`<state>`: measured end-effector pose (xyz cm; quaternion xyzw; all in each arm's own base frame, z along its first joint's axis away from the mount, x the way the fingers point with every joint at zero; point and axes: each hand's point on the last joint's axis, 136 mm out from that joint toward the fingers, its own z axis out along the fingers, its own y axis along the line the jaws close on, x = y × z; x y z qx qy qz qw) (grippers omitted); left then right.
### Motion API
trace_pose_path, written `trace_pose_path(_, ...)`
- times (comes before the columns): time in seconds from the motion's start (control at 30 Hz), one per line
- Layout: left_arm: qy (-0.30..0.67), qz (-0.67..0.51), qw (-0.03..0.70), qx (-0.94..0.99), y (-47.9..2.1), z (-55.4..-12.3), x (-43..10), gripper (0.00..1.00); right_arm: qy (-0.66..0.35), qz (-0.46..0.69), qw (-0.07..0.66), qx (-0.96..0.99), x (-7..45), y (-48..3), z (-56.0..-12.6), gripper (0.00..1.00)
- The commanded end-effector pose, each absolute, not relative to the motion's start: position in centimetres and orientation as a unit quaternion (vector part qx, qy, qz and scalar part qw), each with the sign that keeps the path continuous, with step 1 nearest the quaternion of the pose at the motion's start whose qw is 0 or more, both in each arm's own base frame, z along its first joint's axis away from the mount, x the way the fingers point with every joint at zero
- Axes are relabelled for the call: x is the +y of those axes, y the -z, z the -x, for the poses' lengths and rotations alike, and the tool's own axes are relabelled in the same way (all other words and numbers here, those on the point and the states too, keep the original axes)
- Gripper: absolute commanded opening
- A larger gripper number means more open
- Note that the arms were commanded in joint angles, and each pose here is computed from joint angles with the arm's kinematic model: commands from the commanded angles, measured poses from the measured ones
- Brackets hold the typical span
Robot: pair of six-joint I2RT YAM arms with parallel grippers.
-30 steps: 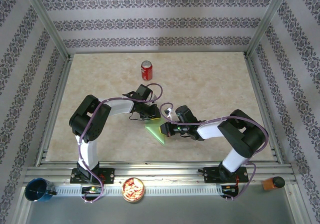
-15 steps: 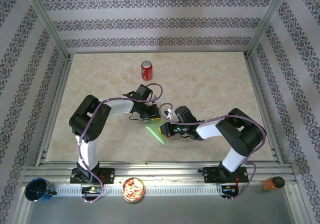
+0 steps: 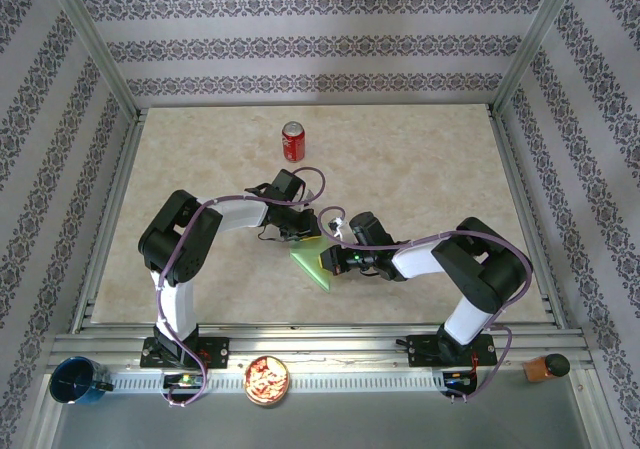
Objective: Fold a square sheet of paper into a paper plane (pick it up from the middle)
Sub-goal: Third fold the triangle at the center of the table.
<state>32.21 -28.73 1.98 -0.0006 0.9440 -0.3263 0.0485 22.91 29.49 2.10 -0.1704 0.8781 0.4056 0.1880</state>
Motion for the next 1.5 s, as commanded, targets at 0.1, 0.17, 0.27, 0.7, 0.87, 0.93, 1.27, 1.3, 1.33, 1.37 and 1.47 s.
trace_pose_path(0.1,0.283,0.018,0.023,0.959,0.5,-30.9,-26.8,0.18,-0.406,0.169,0.205,0.875,29.6,-3.2,-23.9,0.0)
trace_pose_path(0.17,0.283,0.018,0.023,0.959,0.5,-30.8,-26.7,0.18,-0.406,0.169,0.205,0.874,29.6,-3.3,-23.9,0.0)
trace_pose_path(0.27,0.282,0.018,0.022,0.959,0.6,-30.8,-26.8,0.18,-0.404,0.169,0.208,0.875,29.5,-3.3,-23.9,0.0)
trace_pose_path(0.7,0.283,0.019,0.022,0.959,0.7,-30.8,-26.8,0.18,-0.401,0.166,0.2,0.878,29.4,-2.7,-23.7,0.0)
trace_pose_path(0.87,0.284,0.019,0.022,0.958,0.6,-30.8,-26.8,0.18,-0.396,0.163,0.195,0.882,29.3,-2.1,-23.7,0.0)
trace_pose_path(0.93,0.283,0.019,0.021,0.959,0.6,-30.7,-26.8,0.18,-0.395,0.162,0.195,0.883,29.3,-2.0,-23.7,0.0)
trace_pose_path(1.27,0.284,0.018,0.022,0.958,0.6,-30.8,-26.8,0.18,-0.392,0.16,0.186,0.886,29.2,-1.1,-23.5,0.0)
trace_pose_path(1.3,0.284,0.019,0.022,0.958,0.6,-30.8,-26.8,0.18,-0.392,0.161,0.185,0.887,29.2,-1.1,-23.5,0.0)
trace_pose_path(1.33,0.285,0.019,0.023,0.958,0.5,-30.9,-26.8,0.18,-0.391,0.16,0.185,0.887,29.1,-1.0,-23.5,0.0)
trace_pose_path(1.37,0.285,0.018,0.023,0.958,0.5,-30.9,-26.9,0.18,-0.39,0.159,0.184,0.888,29.1,-0.9,-23.4,0.0)
trace_pose_path(1.47,0.287,0.017,0.026,0.957,0.2,-31.1,-27.0,0.19,-0.389,0.159,0.183,0.889,29.0,-0.9,-23.3,0.0)
